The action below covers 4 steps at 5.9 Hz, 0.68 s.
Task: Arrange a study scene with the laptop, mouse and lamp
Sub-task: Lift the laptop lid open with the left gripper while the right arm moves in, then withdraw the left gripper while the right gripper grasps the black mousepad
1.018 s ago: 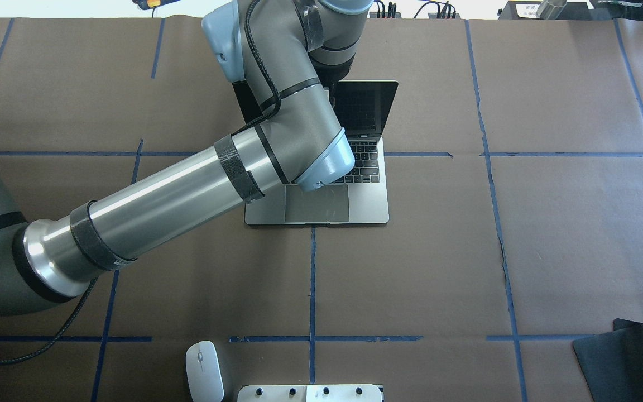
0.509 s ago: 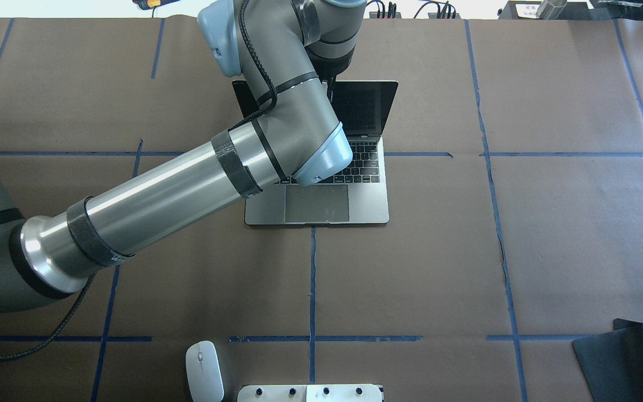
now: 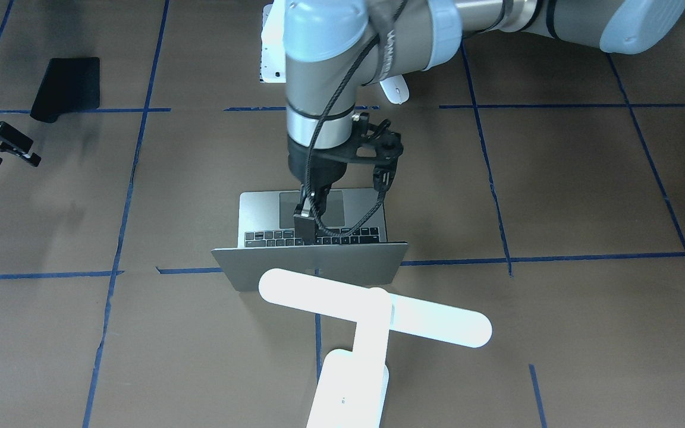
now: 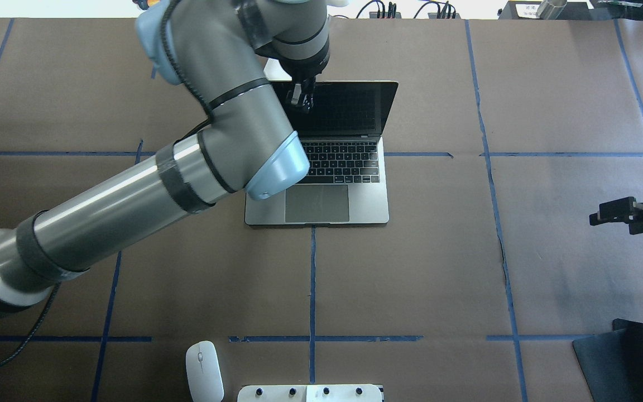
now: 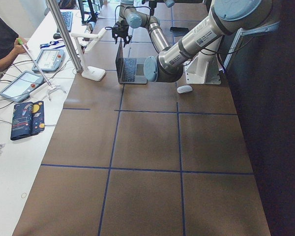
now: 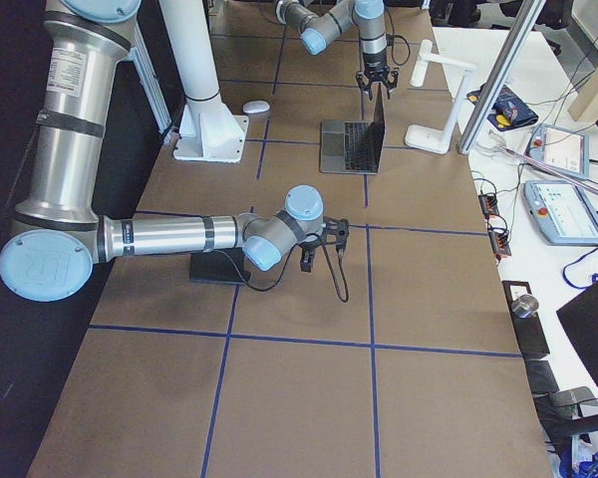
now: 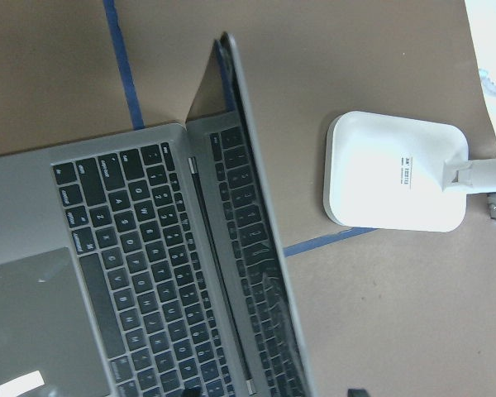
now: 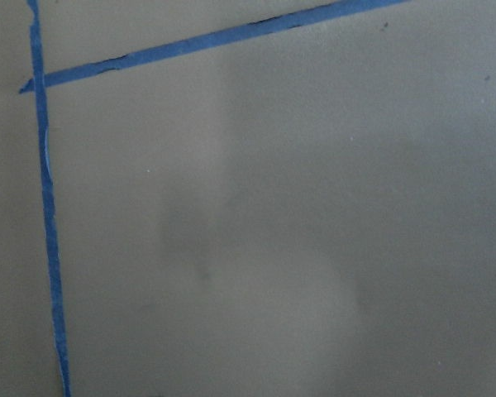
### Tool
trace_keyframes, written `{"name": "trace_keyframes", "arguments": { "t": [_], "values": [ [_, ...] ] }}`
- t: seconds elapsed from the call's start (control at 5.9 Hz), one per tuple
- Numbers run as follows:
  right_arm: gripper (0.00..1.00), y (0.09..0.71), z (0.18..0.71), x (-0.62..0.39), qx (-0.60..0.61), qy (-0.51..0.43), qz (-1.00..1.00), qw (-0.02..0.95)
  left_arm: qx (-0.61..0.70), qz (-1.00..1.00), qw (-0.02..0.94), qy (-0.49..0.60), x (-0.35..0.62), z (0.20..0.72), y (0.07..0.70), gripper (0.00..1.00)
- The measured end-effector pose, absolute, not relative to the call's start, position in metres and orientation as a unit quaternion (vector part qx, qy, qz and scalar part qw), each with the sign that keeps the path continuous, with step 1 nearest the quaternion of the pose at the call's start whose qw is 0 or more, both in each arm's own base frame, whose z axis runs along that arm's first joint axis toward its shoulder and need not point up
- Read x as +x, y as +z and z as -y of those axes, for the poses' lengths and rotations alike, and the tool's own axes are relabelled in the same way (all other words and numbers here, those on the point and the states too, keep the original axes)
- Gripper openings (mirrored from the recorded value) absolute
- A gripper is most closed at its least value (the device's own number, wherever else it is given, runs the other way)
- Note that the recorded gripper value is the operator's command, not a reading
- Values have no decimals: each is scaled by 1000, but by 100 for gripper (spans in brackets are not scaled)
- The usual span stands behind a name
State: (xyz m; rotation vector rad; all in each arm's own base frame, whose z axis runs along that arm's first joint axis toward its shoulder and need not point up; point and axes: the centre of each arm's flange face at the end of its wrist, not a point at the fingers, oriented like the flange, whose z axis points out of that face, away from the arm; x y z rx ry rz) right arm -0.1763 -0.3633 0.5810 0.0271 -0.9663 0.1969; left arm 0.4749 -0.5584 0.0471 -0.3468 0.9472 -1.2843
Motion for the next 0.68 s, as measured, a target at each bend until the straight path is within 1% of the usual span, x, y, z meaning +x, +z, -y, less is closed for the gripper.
{"name": "trace_keyframes", "arguments": {
  "t": [0.51,0.68],
  "values": [
    [98,627,273,-169,-3,106,442,891,-120,-459,740,-477,416,499,103,66],
    [98,634,249,-167,-15,111,441,890,-99,-470,762,-433,401,482,118,68]
  ]
}}
